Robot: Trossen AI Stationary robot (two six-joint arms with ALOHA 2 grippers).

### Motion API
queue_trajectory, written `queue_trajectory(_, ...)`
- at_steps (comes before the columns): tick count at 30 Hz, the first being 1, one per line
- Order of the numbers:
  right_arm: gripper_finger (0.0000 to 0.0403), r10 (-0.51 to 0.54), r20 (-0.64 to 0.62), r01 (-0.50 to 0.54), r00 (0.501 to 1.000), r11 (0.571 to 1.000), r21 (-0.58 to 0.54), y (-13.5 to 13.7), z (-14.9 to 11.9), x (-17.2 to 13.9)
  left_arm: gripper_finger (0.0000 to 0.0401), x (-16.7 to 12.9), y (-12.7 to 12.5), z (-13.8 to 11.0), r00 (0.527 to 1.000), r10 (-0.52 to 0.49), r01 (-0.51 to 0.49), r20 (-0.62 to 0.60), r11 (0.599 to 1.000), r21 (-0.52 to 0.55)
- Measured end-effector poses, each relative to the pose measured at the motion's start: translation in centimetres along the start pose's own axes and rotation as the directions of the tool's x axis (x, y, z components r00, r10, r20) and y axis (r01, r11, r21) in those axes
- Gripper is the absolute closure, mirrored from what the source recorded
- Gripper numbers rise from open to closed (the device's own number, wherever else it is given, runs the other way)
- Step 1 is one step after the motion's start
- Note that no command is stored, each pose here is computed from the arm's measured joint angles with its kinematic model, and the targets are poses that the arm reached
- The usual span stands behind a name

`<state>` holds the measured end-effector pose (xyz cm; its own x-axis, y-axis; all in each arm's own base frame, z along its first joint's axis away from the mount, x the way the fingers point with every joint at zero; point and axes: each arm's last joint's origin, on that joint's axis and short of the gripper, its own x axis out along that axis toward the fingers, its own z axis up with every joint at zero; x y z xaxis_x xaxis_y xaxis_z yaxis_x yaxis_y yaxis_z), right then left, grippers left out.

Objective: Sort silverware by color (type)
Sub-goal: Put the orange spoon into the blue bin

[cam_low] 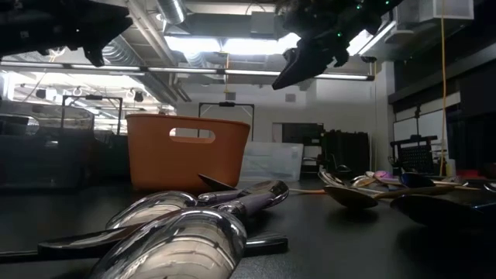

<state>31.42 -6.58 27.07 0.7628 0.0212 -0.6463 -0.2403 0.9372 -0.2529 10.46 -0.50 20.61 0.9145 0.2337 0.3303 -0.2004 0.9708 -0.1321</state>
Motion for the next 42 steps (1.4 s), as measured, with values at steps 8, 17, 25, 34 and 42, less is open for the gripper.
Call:
queue_trajectory(8, 0.0322, 0.036, 0.010, -0.036, 0.999, 0.999, -0.027, 1.4, 0.7, 0.3, 0.0305, 3.9, -1.5, 2.3, 0.992, 0.003, -0.003, -0.125, 1.000, 0.001)
queue_trajectory(17, 0.0322, 0.025, -0.056, -0.020, 0.998, 0.996, 0.083, 2.5, 0.7, 0.4, 0.0305, 9.1, -3.9, 3.5, 0.951, -0.045, 0.046, -0.307, 0.999, -0.004)
queue_trajectory(25, 0.0322, 0.104, -0.119, -0.097, 0.987, 0.994, 0.056, 4.8, 0.8, -0.3, 0.0305, 13.2, -6.6, 3.0, 0.885, -0.082, 0.096, -0.458, 0.995, 0.007)
queue_trajectory(34, 0.0322, 0.222, -0.202, -0.209, 0.954, 0.974, 0.085, 7.6, 0.7, 0.5, 0.0305, 17.1, -8.3, 0.9, 0.836, -0.052, 0.093, -0.546, 0.994, 0.048)
queue_trajectory(42, 0.0322, 0.293, -0.200, -0.284, 0.935, 0.956, 0.075, 10.2, 1.2, 2.1, 0.0305, 17.9, -8.8, -1.6, 0.793, -0.036, 0.102, -0.608, 0.992, 0.074)
